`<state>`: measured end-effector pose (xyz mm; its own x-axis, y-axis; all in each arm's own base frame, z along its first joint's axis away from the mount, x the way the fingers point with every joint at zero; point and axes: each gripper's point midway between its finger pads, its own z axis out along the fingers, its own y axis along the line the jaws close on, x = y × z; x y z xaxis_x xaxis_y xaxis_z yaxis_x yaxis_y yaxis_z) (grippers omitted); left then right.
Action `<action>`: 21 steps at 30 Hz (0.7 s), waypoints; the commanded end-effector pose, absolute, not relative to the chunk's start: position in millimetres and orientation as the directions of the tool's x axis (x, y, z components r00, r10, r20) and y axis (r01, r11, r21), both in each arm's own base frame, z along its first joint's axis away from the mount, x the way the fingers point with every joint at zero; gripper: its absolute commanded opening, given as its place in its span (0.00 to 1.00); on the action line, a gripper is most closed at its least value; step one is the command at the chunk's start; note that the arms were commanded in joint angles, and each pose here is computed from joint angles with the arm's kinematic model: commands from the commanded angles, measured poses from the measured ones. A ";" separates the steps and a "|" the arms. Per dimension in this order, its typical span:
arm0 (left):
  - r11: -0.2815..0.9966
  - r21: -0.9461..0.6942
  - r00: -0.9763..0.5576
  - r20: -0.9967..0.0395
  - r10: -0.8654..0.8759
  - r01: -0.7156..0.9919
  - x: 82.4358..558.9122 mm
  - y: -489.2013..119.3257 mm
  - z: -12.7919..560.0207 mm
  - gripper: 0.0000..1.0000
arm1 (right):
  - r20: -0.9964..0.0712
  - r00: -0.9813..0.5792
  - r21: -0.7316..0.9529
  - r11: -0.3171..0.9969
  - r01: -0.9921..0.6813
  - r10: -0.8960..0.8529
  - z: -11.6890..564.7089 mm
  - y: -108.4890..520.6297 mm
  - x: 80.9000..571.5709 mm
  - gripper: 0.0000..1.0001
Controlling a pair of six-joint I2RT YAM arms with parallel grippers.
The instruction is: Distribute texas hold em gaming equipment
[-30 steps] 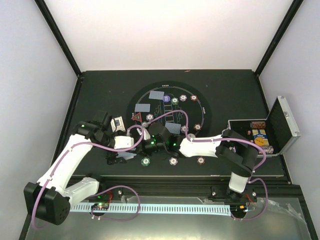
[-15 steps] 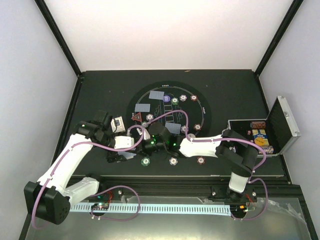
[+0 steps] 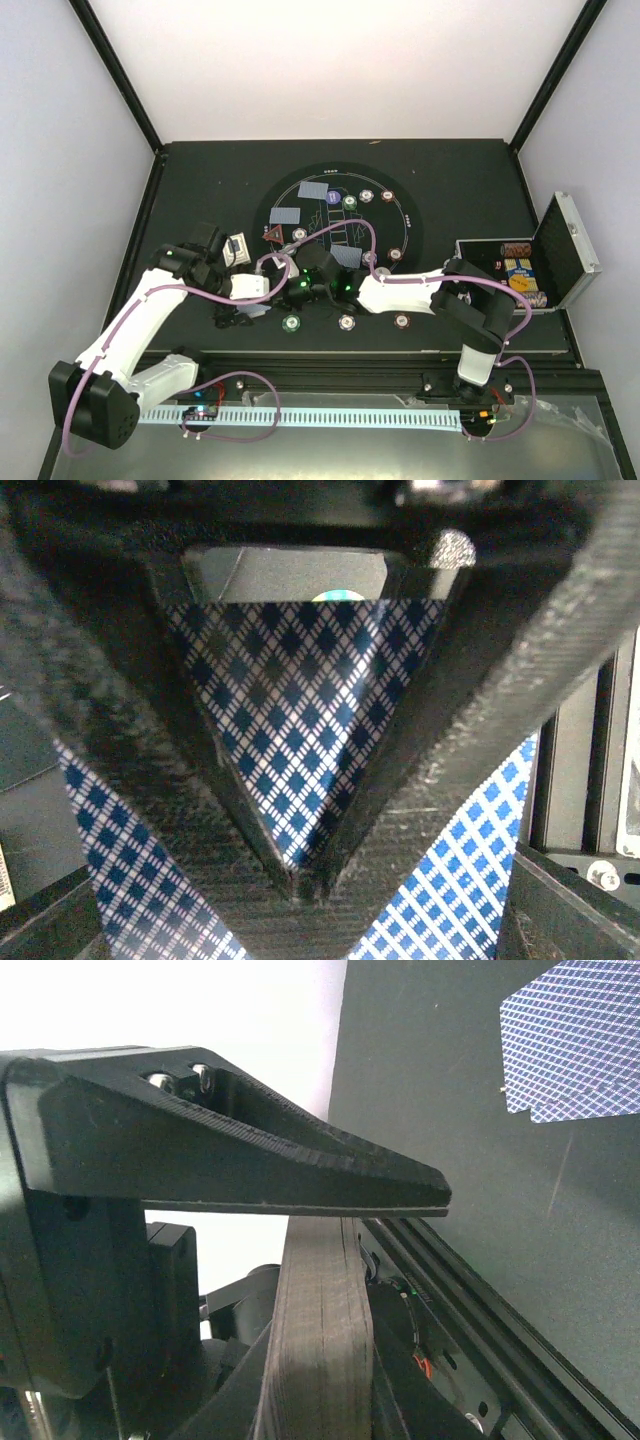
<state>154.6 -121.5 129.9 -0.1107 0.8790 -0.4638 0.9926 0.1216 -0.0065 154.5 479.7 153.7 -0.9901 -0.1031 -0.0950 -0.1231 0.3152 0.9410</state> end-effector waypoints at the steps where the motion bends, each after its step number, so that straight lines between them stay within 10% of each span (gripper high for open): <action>1: 0.126 0.015 -0.105 -0.460 0.882 0.992 160.5 -122.7 129.0 0.86 | -0.107 -0.988 0.950 0.283 -0.135 -0.112 164.9 487.1 152.8 0.01; 13: 0.119 0.043 -0.086 -0.463 0.882 0.992 158.6 -121.0 139.6 0.85 | -0.099 -0.989 0.944 0.304 -0.128 -0.110 154.3 484.0 152.2 0.01; 21: 0.140 0.008 -0.121 -0.455 0.882 0.990 161.7 -122.2 133.1 0.66 | -0.103 -0.989 0.948 0.289 -0.129 -0.104 159.8 483.9 152.5 0.01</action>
<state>155.9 -119.6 128.8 -0.1200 0.8836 -0.4526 0.9907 0.1357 0.0023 155.2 479.4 152.2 -0.9909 -0.0987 -0.0920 -0.1192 0.3215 0.9394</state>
